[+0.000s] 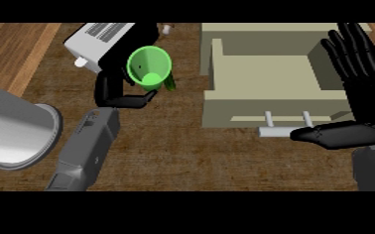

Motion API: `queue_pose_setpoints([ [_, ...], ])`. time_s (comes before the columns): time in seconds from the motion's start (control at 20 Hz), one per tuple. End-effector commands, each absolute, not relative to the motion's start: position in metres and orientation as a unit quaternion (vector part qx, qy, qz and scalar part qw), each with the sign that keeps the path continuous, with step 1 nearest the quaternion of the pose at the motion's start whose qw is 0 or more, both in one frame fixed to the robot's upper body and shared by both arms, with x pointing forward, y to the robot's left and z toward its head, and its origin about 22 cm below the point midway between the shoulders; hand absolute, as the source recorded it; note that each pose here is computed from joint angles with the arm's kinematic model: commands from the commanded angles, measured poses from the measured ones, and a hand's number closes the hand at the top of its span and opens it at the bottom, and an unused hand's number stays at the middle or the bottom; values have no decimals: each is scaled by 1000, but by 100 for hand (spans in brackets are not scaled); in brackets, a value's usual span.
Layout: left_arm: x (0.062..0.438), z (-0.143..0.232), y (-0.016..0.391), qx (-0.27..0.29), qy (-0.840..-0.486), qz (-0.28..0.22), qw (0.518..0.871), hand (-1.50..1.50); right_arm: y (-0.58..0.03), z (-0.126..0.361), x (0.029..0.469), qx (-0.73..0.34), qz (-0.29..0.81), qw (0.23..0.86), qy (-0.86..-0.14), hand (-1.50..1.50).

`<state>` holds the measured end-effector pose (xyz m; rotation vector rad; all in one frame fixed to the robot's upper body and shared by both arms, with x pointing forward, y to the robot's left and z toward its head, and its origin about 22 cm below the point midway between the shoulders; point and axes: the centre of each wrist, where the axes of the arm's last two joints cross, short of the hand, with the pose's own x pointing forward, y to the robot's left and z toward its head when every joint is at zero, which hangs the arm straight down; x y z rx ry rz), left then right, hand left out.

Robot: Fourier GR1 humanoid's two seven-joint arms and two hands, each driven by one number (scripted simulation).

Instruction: Pick up the cup, place it into the drawer and close the drawer

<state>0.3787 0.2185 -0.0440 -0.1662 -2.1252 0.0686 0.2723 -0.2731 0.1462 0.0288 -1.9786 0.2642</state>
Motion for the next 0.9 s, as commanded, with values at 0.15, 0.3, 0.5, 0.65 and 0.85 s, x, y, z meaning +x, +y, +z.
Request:
queue_pose_setpoints([
  [0.15, 418, 46, 176, -121, -880, -32, 459, 150, -282, 152, 271, -5, 113, 546, -830, -150],
  [0.3, 424, 85, 126, -115, -881, -46, 457, 150, -287, 144, 274, 5, 108, 549, -829, -150],
  [0.5, 431, 144, 100, -111, -877, -55, 465, 150, -269, 144, 272, 5, 108, 542, -833, -150],
  [0.65, 429, 157, 73, -93, -875, -65, 471, 150, -276, 140, 264, 10, 115, 538, -835, -150],
  [0.85, 445, 189, 54, -72, -850, -79, 516, 150, -280, 135, 268, 0, 102, 533, -840, -150],
])
